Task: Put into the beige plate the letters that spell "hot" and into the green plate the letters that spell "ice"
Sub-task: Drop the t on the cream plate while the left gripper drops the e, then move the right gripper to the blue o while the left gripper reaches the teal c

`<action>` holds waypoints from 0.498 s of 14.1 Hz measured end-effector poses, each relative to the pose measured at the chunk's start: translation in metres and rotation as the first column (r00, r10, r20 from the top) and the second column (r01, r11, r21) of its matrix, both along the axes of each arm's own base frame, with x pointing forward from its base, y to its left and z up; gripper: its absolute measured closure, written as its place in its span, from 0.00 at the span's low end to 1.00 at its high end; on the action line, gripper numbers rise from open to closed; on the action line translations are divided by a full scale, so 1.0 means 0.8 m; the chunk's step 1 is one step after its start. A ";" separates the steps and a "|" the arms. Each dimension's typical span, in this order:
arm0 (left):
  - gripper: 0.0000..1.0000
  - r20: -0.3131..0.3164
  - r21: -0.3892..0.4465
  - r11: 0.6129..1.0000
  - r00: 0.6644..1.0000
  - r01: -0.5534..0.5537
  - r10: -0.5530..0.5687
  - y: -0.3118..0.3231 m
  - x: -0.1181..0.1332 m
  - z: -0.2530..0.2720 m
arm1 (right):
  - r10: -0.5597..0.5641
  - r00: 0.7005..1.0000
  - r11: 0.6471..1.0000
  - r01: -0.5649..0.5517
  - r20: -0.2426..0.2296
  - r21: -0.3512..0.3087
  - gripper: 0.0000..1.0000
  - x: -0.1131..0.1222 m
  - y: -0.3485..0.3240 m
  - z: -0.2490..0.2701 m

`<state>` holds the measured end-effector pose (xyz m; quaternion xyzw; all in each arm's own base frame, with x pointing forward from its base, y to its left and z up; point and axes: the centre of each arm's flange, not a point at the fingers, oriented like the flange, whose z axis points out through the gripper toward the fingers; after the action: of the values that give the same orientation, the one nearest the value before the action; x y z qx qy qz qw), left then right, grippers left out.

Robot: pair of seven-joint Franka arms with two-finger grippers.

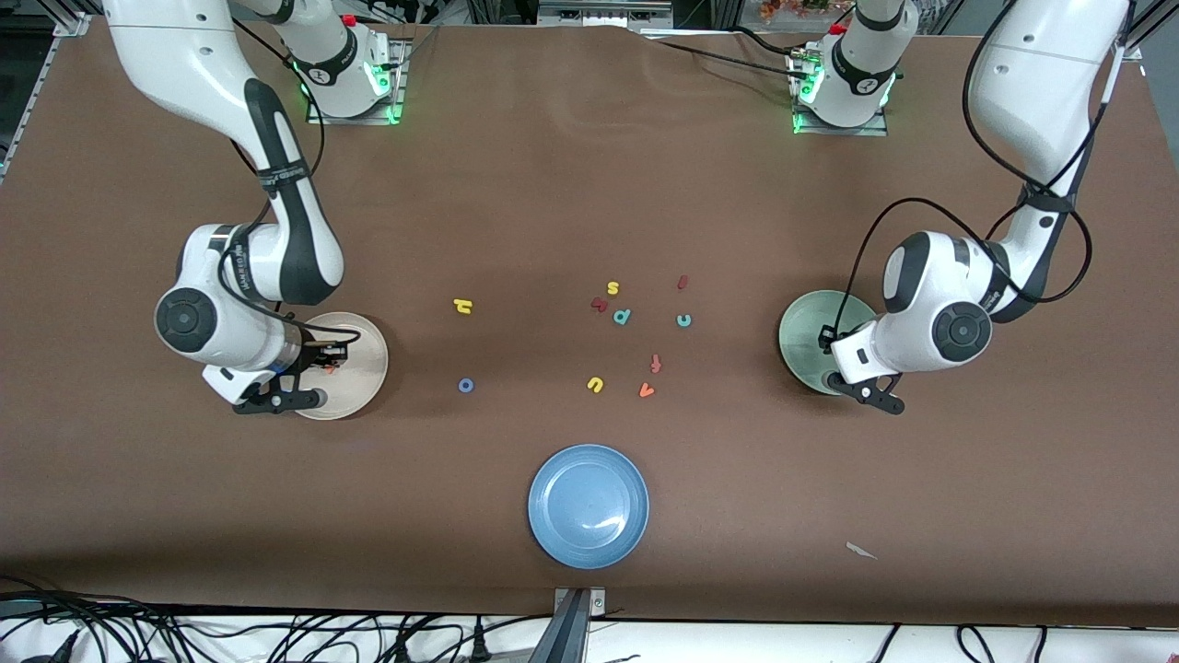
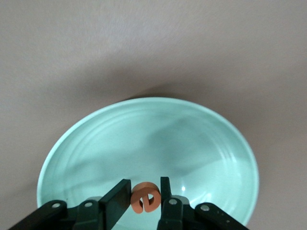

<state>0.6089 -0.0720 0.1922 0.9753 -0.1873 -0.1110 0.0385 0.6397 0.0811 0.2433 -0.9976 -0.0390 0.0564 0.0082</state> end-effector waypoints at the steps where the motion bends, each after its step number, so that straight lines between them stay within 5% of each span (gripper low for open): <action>1: 0.68 -0.011 -0.002 1.000 1.000 0.000 0.000 0.004 -0.002 -0.010 | -0.022 1.000 0.999 0.022 0.002 0.025 0.57 0.000 0.002 0.000; 6: 0.68 -0.029 -0.005 1.000 1.000 0.000 0.000 0.006 -0.005 -0.024 | -0.082 0.996 0.993 0.078 0.036 0.094 0.04 0.007 0.053 0.018; 7: 0.68 -0.029 -0.005 1.000 1.000 0.000 0.000 0.006 -0.005 -0.024 | -0.092 0.995 0.992 0.087 0.043 0.096 0.00 0.008 0.068 0.023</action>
<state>0.6050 -0.0670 0.1730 0.9734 -0.1870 -0.1248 0.0438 0.6461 0.1352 0.2618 -0.9979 0.0030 0.0306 0.0567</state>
